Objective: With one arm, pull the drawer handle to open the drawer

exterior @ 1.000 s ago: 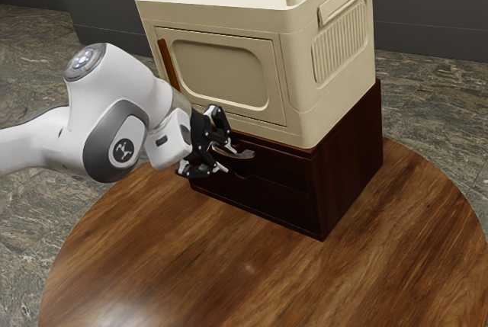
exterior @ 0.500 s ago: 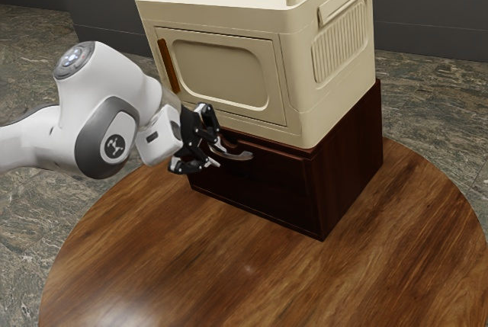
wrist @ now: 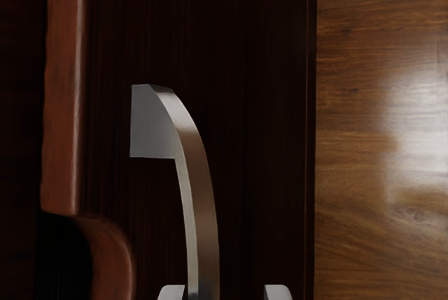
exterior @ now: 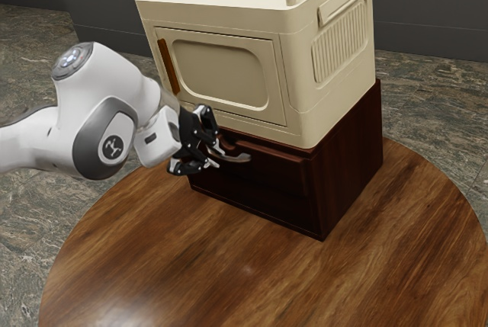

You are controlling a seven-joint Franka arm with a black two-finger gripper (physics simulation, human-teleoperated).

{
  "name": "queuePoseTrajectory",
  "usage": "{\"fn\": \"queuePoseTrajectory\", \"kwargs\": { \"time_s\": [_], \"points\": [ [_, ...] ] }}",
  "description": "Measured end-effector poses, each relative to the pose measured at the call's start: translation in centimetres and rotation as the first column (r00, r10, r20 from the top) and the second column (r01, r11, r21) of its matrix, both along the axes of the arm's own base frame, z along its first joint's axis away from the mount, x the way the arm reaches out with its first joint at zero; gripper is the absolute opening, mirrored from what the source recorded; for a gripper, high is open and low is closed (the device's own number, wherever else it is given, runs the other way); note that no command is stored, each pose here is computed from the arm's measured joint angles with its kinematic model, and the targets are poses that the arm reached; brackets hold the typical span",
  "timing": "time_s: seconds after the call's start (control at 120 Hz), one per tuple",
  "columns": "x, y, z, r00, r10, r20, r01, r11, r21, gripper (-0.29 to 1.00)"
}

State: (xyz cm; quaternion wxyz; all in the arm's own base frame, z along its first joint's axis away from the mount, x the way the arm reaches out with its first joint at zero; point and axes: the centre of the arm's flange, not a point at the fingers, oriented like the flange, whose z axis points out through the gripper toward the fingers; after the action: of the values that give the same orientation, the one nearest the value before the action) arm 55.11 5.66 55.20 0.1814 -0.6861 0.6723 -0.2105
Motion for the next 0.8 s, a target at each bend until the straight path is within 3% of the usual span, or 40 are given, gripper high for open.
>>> {"fn": "queuePoseTrajectory", "kwargs": {
  "time_s": [0.8],
  "points": [
    [-1.1, -0.8, 0.4, 1.0, -0.022, 0.003, 0.022, 1.0, -0.01, -0.01]
  ]
}}
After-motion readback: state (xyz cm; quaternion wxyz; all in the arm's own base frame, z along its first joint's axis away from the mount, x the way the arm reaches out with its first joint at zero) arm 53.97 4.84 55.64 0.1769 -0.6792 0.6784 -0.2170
